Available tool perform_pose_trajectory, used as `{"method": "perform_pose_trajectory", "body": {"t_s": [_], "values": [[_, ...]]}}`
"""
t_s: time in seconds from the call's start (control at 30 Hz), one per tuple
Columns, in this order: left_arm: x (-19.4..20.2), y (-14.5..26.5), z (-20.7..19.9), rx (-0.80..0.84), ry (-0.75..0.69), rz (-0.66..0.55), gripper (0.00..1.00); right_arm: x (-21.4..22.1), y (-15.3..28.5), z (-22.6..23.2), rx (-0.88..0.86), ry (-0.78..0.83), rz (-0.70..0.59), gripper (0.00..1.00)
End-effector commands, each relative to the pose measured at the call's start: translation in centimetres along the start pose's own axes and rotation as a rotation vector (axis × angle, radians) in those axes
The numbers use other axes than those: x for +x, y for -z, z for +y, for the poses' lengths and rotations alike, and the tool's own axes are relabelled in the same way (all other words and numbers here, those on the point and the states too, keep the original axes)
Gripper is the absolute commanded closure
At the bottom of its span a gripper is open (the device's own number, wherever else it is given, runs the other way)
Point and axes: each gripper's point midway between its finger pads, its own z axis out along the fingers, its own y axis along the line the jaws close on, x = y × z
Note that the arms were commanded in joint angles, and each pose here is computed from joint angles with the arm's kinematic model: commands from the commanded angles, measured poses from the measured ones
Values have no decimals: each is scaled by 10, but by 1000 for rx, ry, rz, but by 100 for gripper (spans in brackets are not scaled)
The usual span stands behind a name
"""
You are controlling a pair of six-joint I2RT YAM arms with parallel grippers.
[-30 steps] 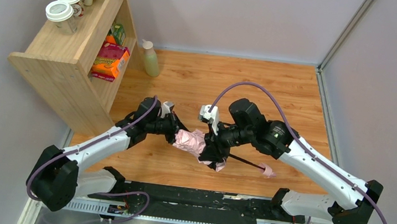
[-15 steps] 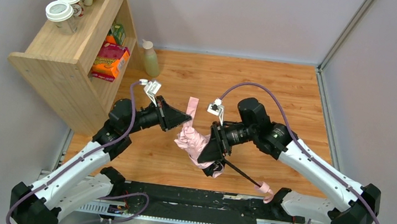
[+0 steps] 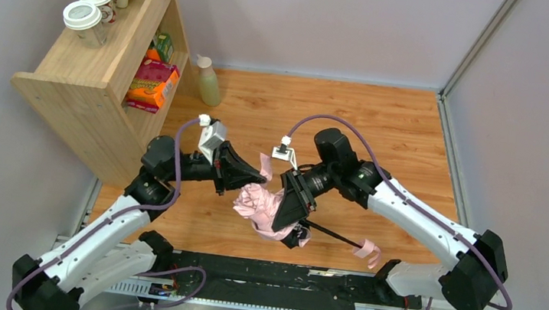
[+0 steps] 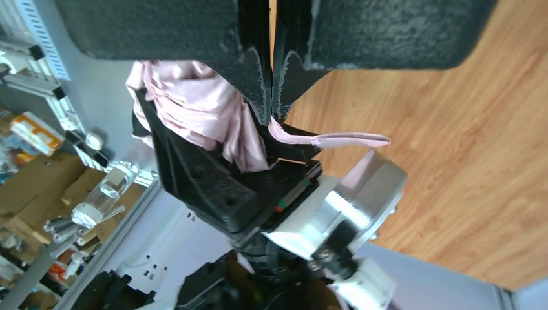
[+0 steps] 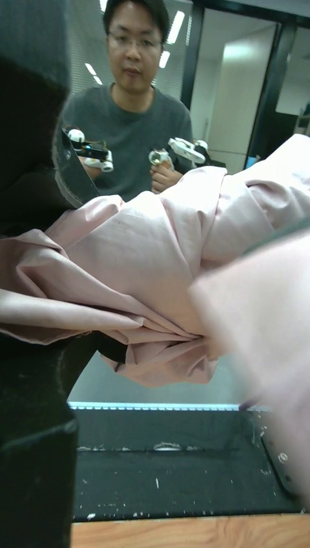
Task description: Put away the umbrella
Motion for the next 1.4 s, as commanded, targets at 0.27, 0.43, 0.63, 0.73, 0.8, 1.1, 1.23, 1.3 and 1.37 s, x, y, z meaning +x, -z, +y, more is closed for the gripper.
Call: {"method": "perform_pose_trajectory", "body": {"t_s": [0.27, 0.43, 0.63, 0.73, 0.8, 1.1, 1.23, 1.3, 1.37], "values": [[-35, 24, -69, 134, -374, -147, 100, -20, 3, 13, -81, -57, -78, 100], [-27, 17, -76, 201, -370, -43, 100, -29, -6, 22, -116, -41, -44, 100], [-9, 24, -94, 231, -404, 50, 100, -42, -7, 23, -219, -127, -37, 100], [12, 20, -96, 256, -400, 133, 100, -54, -12, 13, -249, -165, -27, 100], [22, 18, -97, 251, -414, 158, 100, -62, -16, 2, -250, -195, -20, 100], [29, 27, -28, -134, -595, 127, 100, -79, -18, -67, -232, -322, -67, 100], [48, 28, -7, -177, -654, 190, 100, -77, -8, -116, -149, -370, -131, 100], [55, 26, 4, -203, -667, 213, 100, -77, -5, -131, -126, -383, -140, 100], [66, 22, 7, -182, -686, 249, 100, -77, 1, -148, -86, -404, -156, 100]]}}
